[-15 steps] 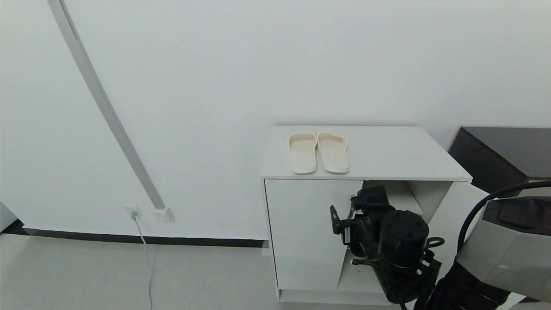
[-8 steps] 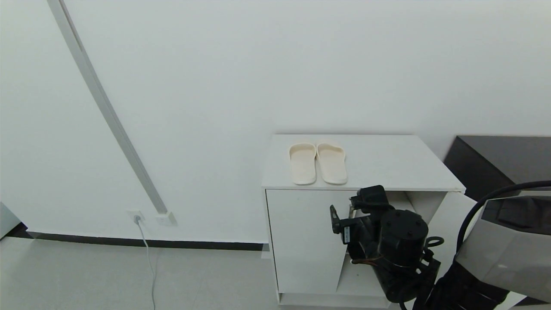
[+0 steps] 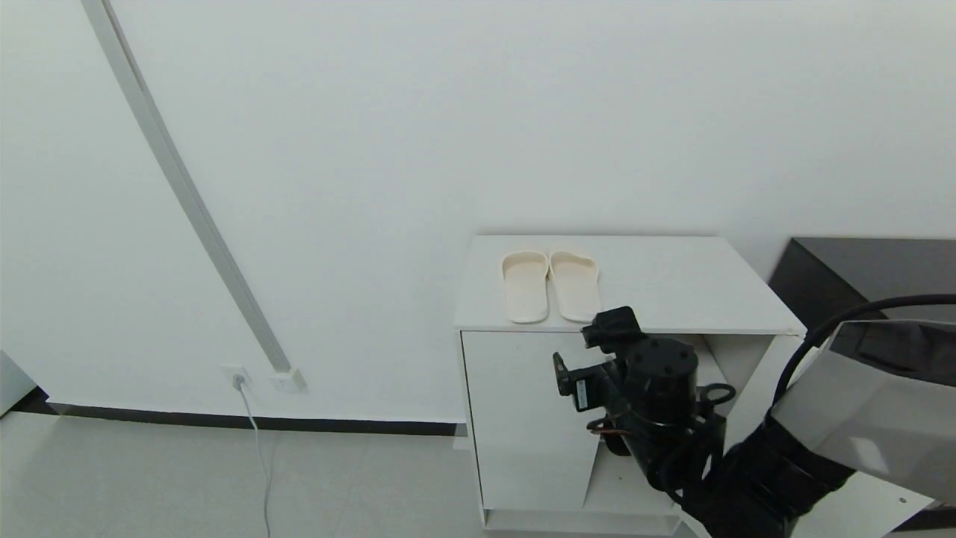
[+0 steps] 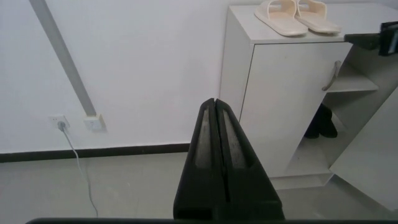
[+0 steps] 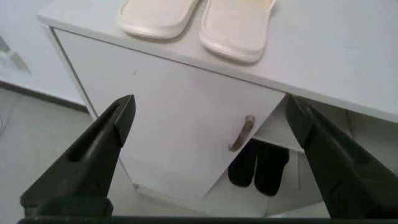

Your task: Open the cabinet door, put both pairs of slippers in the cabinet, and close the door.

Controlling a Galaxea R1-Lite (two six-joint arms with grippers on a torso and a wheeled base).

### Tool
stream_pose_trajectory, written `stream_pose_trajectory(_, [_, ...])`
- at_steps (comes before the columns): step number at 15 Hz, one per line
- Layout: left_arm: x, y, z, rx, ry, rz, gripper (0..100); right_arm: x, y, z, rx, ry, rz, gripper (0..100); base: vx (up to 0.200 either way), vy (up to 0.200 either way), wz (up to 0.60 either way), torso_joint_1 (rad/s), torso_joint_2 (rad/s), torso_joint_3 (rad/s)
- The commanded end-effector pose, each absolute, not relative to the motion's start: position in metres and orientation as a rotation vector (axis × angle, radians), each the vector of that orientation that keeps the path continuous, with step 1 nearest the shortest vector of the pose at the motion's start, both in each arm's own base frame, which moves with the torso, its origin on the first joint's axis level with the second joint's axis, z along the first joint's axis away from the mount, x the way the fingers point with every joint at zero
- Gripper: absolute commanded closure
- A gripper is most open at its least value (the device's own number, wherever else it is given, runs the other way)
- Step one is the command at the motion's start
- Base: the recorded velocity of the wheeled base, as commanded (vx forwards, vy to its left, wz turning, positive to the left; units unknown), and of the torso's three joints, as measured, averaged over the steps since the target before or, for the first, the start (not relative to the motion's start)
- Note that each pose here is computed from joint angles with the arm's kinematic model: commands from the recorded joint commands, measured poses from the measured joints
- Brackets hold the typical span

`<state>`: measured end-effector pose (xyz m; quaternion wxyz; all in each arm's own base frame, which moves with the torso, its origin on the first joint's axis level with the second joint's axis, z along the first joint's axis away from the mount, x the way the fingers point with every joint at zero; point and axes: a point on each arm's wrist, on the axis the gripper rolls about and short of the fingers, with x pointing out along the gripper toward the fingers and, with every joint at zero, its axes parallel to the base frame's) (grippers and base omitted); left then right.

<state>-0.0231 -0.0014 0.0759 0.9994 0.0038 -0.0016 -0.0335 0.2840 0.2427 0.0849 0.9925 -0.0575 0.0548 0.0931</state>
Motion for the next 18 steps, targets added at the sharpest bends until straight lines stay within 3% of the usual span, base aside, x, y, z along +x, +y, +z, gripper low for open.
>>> stream_pose_trajectory(1, [-0.023,-0.001,0.076,0.008,-0.002,-0.066,100,0.301,0.260,0.140,-0.006,0.111,0.172,0,0.000,0.000,0.00,0.000,0.00,0.000])
stream_pose_trajectory(4, [-0.023,-0.001,0.076,0.008,-0.002,-0.066,100,0.308,0.278,0.183,0.108,0.157,0.111,0,0.000,0.000,0.00,0.000,0.00,0.000])
stream_pose_trajectory(6, [-0.023,-0.001,0.076,0.008,-0.002,-0.067,100,0.308,0.280,0.186,0.119,0.175,0.099,0,0.000,0.000,0.00,0.000,0.00,0.000])
stream_pose_trajectory(8, [-0.023,-0.001,0.076,0.005,-0.002,-0.067,100,0.307,0.280,0.183,0.115,0.182,0.099,0,0.000,0.000,0.00,0.000,0.00,0.000])
stream_pose_trajectory(18, [-0.023,-0.001,0.076,0.003,-0.002,-0.066,100,0.307,0.283,0.132,0.067,0.229,0.098,0,0.200,0.000,0.00,0.000,0.00,0.004])
